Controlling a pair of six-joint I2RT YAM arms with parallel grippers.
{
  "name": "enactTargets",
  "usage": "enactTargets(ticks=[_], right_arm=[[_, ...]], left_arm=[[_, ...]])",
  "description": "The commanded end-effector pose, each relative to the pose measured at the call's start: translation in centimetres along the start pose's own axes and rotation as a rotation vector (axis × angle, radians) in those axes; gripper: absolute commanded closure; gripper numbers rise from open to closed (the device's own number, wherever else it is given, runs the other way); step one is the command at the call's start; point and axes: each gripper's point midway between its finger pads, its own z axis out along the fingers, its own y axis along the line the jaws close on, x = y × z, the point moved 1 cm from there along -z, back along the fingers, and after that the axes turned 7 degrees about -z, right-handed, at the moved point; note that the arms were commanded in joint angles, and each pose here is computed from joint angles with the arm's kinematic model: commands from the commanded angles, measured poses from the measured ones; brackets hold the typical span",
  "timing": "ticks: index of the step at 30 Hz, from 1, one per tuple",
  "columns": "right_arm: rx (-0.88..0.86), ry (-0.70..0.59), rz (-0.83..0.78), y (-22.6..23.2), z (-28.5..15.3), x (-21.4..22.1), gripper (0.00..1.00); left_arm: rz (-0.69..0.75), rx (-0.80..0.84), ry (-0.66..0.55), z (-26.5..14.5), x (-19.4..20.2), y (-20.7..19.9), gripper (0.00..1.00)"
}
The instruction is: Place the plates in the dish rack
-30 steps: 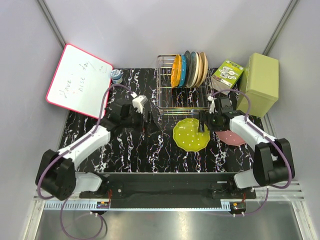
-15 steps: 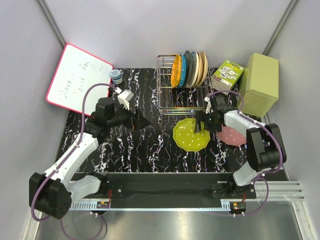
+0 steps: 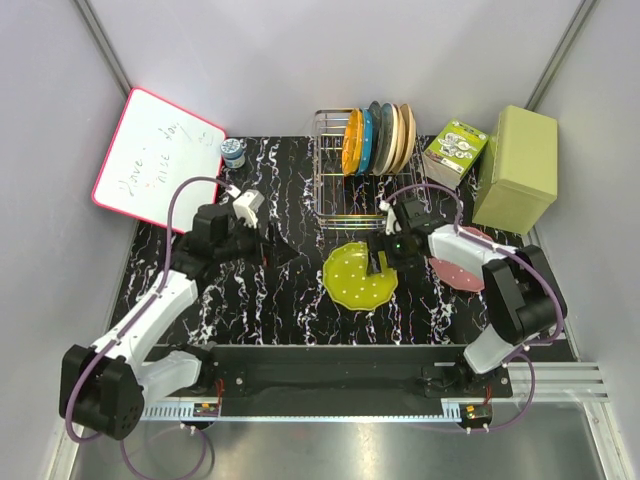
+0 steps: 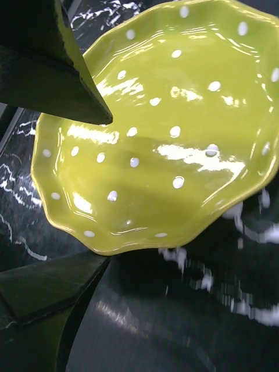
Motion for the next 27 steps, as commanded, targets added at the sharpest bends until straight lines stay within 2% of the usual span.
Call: enactTargets(ticks=[1,4,8,11,17,19,22,25,27], right_arm=[[-0.078,-0.021,-0.071,3.7,0.9,-1.3,0.05],[-0.098,-0.015,-0.106,5.4,1.7,-1.3,0.06],[-0.161,-0.014,-0.128,8.1,2.4,-1.6,0.05],[-0.212,-0.011,-0.092,9.5,3.2,-2.1,0.05],[-0.261,0.020,-0.006,10.0,4.2,-0.4,0.05],[-0.295,-0.033,0.003,10.6,3.5,-1.1,0.05],[-0.332,-0.047,0.035,11.2,2.8,-0.8,0.05],[-0.344,-0.015,0.070,11.3,3.0,0.0,0.05],[-0.343,0.001,0.086,11.2,3.1,0.5,0.05]], left_arm=[[-0.055,-0.036,-0.060,0.1,-0.1,1.1,0.01],[-0.165,-0.119,-0.064,0.3,1.2,3.5,0.01],[-0.256,-0.122,-0.040,0.8,3.2,4.4,0.05],[-0.313,-0.140,-0.019,1.4,4.5,5.3,0.09],[-0.370,-0.192,0.059,2.3,7.1,7.1,0.13],[-0.383,-0.195,0.080,2.6,7.6,7.4,0.16],[-0.416,-0.198,0.109,2.9,8.6,7.7,0.22],[-0.456,-0.188,0.148,3.2,9.6,7.5,0.31],[-0.474,-0.188,0.169,3.2,10.2,7.6,0.33]])
